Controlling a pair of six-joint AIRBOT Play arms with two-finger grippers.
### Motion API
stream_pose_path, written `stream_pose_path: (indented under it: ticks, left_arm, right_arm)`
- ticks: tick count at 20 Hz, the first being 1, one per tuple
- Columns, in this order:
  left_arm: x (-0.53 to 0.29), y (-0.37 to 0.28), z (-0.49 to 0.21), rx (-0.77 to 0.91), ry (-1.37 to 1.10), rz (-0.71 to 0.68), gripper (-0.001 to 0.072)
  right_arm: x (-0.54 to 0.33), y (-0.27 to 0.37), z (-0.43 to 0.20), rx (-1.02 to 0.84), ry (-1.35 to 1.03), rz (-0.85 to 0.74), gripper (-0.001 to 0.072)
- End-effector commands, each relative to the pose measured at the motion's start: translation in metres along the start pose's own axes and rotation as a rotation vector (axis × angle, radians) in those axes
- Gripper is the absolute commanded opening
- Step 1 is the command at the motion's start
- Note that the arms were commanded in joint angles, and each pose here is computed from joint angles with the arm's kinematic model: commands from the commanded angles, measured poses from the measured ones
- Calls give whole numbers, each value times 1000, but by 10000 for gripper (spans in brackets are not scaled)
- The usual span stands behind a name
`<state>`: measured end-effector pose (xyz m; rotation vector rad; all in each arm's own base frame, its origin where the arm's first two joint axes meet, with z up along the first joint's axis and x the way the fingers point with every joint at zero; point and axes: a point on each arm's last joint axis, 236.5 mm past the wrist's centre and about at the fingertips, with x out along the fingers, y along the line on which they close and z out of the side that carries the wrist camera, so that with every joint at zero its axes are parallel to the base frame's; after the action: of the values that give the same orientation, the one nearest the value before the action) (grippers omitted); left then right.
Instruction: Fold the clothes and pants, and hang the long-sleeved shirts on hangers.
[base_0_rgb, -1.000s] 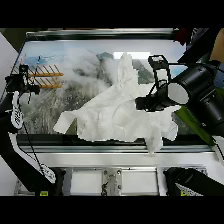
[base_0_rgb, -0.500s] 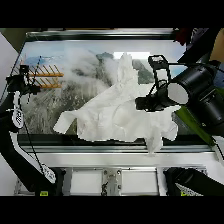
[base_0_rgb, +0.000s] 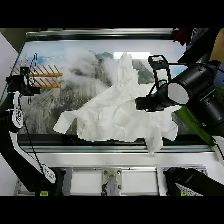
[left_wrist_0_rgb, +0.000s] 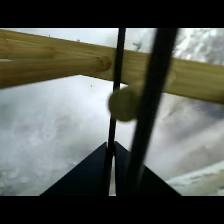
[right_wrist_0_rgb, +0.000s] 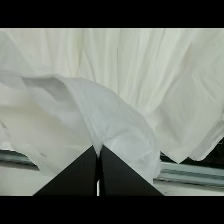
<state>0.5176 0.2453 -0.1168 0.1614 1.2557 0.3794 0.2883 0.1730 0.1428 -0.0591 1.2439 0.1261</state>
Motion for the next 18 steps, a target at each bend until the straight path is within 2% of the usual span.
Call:
stream_pose_path:
  ticks: [1,6,11,16,18]
  left_arm:
    - [-24,11,9,-6,-27,18,9]
    - [-104,28,33,-6,-120,43,9]
    - [-175,11,46,41,-187,35,9]
    - [-191,-22,31,124,-122,2,9]
    - [-199,-46,32,171,-139,-85,9]
  right_arm:
    - [0,0,0,-1,1,0,11]
    - [0,0,0,-1,1,0,11]
    - [0,0,0,-1,1,0,11]
    - [0,0,0,-1,1,0,11]
    - [0,0,0,-1,1,0,11]
